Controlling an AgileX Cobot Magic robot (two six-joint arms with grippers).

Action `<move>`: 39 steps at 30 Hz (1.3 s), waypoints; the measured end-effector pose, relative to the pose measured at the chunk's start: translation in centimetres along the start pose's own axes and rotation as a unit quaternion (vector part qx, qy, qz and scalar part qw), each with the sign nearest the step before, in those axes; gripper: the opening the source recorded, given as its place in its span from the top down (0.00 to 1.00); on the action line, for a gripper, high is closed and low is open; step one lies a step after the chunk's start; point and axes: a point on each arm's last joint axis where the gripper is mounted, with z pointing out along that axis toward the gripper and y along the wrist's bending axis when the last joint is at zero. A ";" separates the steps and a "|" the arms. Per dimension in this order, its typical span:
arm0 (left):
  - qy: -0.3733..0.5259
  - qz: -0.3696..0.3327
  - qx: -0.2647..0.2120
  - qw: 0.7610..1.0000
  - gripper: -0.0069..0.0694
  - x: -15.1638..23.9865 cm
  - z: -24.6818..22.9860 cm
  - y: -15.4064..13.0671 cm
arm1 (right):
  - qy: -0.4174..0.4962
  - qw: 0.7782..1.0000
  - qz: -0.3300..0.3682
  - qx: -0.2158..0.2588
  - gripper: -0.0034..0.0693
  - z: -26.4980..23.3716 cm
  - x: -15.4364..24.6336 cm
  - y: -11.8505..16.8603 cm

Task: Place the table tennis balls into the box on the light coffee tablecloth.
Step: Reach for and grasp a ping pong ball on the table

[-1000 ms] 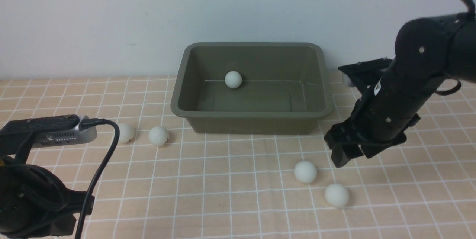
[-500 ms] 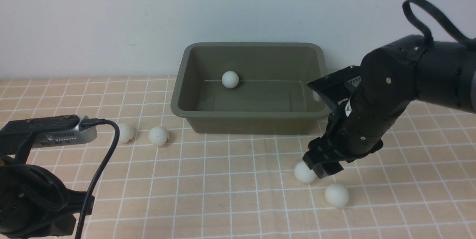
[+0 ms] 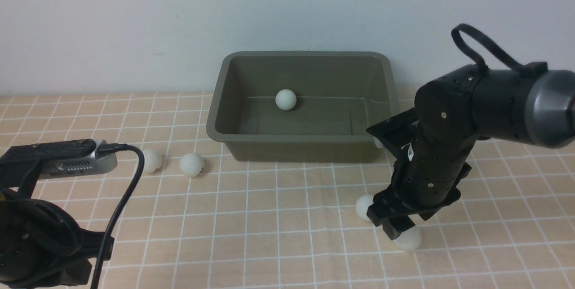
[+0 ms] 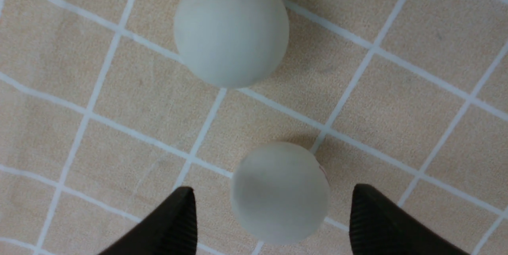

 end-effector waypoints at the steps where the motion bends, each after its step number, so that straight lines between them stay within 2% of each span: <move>1: 0.000 0.000 0.000 1.000 1.00 0.0 0.0 0.0 | 0.002 1.000 0.000 0.000 0.31 0.1 0.0 0.0; 19: 0.000 0.000 0.000 1.000 1.00 0.0 0.0 0.0 | 0.015 1.000 -0.008 0.000 0.31 1.7 -0.2 0.0; 23: 0.000 0.000 0.000 1.000 1.00 0.0 0.0 0.0 | 0.015 1.000 -0.008 0.000 0.35 1.7 -0.2 0.0; 30: 0.000 0.000 0.000 1.000 1.00 0.0 0.0 0.0 | 0.020 1.000 -0.009 0.000 0.49 1.7 -0.1 0.0; 39: 0.000 0.000 0.000 1.000 1.00 0.0 0.0 0.0 | 0.031 0.999 -0.009 0.000 0.50 1.7 0.1 0.0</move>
